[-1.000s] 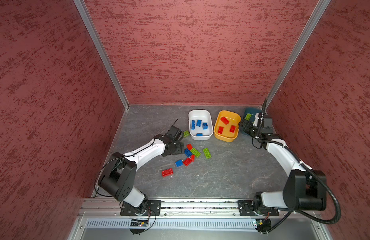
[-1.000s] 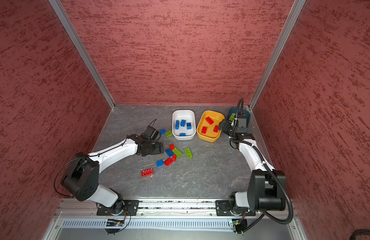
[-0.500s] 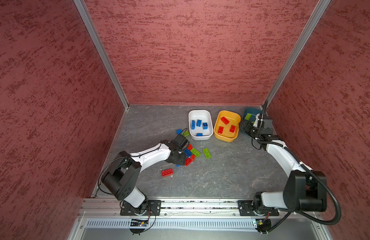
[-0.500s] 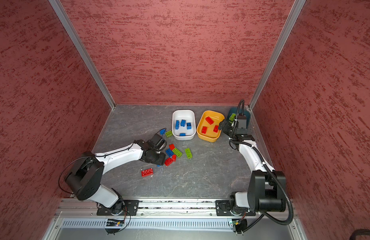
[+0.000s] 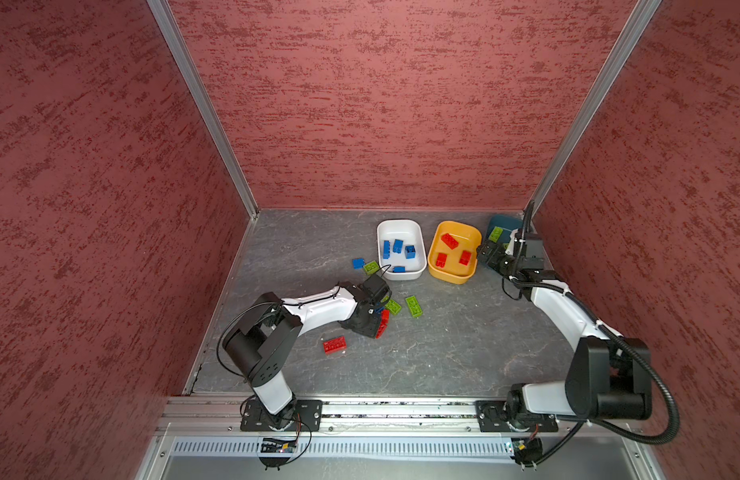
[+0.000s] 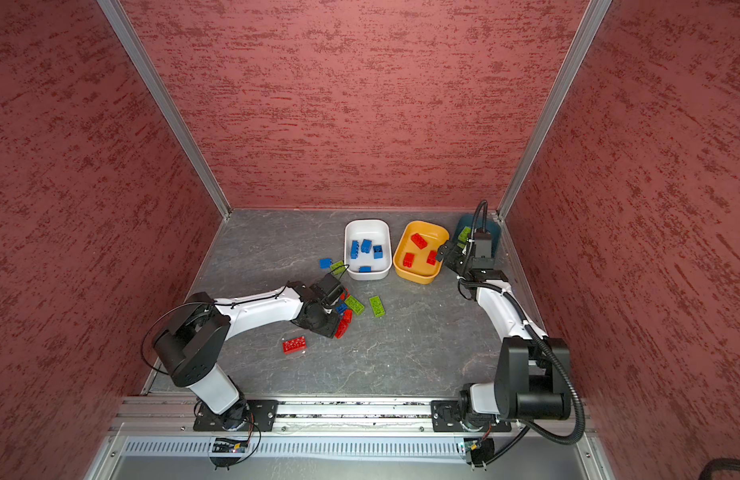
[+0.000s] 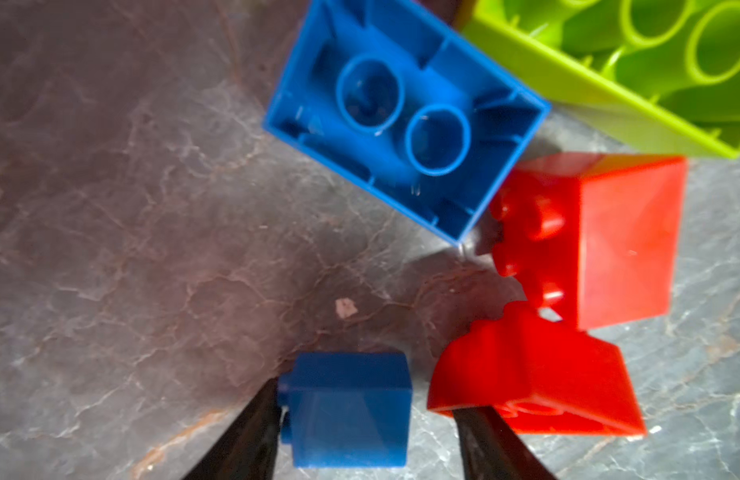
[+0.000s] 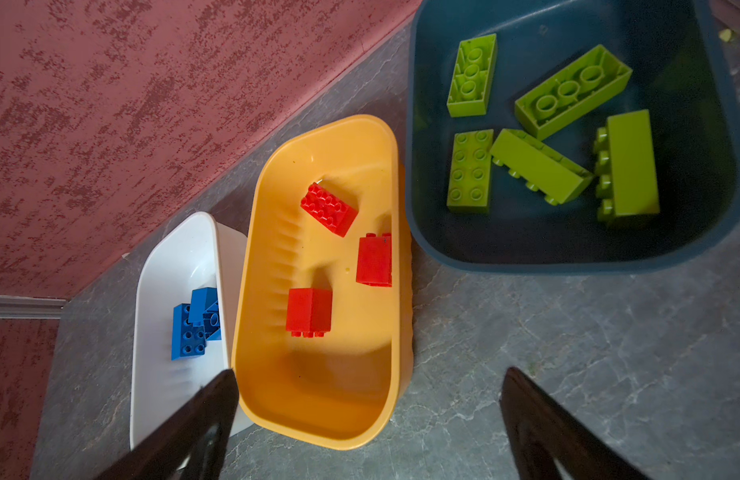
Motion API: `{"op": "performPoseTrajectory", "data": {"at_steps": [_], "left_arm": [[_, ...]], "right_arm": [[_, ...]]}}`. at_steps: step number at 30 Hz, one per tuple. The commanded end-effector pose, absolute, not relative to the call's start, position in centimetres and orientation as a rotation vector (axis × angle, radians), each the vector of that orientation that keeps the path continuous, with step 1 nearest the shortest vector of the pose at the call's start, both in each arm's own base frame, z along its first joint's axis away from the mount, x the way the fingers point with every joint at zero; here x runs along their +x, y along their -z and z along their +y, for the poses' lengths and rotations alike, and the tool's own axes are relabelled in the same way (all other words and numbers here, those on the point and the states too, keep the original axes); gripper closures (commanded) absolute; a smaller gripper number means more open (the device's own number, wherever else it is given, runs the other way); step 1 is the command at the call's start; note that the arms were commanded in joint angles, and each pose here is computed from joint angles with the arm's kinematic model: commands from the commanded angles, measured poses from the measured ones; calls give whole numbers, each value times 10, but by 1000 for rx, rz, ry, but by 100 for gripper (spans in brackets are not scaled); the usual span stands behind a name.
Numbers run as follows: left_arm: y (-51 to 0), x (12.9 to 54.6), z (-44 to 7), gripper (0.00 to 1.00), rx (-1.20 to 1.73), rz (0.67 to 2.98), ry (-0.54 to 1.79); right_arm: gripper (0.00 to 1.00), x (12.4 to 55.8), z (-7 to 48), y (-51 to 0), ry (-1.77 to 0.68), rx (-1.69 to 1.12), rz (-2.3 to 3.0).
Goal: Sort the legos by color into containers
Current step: 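Lower the left gripper onto a blue brick among the scattered bricks, then carry the blue brick to the white tub while the right gripper reaches out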
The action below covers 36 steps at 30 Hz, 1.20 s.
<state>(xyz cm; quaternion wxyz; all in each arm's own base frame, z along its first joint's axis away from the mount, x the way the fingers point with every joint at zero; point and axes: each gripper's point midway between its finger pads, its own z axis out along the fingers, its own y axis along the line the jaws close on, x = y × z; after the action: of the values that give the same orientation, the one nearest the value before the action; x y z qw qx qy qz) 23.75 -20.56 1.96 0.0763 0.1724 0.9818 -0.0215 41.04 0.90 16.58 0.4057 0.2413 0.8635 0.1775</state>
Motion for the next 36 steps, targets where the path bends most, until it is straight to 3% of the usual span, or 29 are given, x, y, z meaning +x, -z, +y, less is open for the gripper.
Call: {"op": "performPoseTrajectory", "data": {"at_steps": [1, 13, 16, 22, 28, 33, 36], "left_arm": [[-9, 237, -193, 38, 449, 2981, -40], [-54, 242, -212, 17, 337, 2876, 418], [-58, 243, -200, 15, 280, 2872, 411], [-40, 239, -191, 26, 310, 2963, 271], [-25, 237, -197, 30, 394, 3003, 172], [-22, 237, -196, 49, 398, 3007, 139], [-31, 242, -196, 55, 395, 2972, 151]], "right_arm": [[1, 413, 10, -164, -469, 619, 2165], [1, 413, 12, -159, -482, 623, 2178], [1, 414, 13, -157, -493, 626, 2182], [1, 417, 15, -159, -502, 623, 2178], [1, 416, 16, -160, -497, 614, 2182], [1, 415, 21, -164, -498, 571, 2186], [1, 413, 30, -171, -510, 505, 2179]]}}
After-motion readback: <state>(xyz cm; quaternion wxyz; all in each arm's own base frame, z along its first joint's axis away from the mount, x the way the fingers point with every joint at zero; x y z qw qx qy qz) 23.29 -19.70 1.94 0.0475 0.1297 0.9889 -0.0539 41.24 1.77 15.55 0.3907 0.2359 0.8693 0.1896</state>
